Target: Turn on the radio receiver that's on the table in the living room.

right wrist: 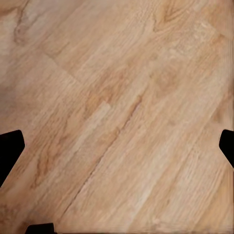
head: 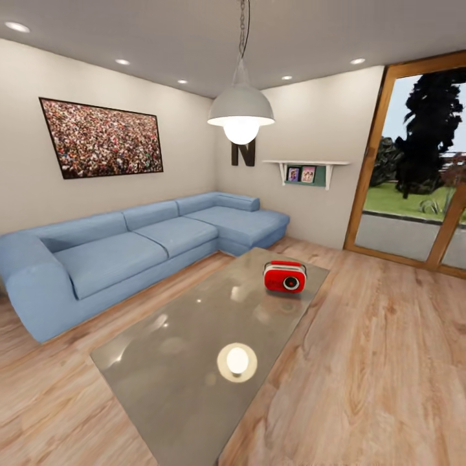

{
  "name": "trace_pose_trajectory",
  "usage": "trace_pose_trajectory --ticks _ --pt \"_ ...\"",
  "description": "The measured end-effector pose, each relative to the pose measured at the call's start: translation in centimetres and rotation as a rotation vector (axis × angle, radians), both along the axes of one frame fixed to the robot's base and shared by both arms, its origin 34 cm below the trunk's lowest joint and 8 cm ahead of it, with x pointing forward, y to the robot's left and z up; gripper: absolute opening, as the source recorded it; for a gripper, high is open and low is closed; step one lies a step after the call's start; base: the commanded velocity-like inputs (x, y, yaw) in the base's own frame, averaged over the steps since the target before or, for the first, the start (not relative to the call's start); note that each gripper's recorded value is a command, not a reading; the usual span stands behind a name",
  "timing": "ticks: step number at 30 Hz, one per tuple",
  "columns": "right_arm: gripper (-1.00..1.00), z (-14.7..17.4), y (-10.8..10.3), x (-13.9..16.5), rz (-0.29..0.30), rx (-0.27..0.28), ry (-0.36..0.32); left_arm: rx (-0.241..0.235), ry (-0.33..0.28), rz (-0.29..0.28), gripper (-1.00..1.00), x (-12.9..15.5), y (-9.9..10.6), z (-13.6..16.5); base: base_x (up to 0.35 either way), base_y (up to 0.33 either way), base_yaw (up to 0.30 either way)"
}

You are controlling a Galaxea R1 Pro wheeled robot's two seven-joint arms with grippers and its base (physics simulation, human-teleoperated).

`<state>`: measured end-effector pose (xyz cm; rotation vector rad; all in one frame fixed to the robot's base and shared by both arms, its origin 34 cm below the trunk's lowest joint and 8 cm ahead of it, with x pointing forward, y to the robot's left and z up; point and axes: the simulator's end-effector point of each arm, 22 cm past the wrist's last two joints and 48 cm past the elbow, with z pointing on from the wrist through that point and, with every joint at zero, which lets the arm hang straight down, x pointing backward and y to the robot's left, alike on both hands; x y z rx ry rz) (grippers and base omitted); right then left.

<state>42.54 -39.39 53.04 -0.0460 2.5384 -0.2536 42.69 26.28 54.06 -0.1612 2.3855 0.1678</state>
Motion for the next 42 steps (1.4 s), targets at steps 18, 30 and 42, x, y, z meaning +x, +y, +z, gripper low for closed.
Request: trace_pose_trajectory --ticks 18,30,42 --pt "1.0 0.3 0.0 0.3 -0.001 0.0 -0.012 0.001 -0.008 0.002 1.0 0.3 0.1 0.3 0.0 -0.17 -0.269" --pt "1.0 0.5 0.0 0.5 0.0 0.0 -0.018 0.004 -0.015 0.002 1.0 0.4 0.2 0.5 0.066 -0.258 -0.207" --pt "1.0 0.5 0.0 0.5 0.0 0.0 -0.018 0.029 -0.009 0.026 1.0 0.3 1.0 0.5 0.307 -0.123 -0.006"
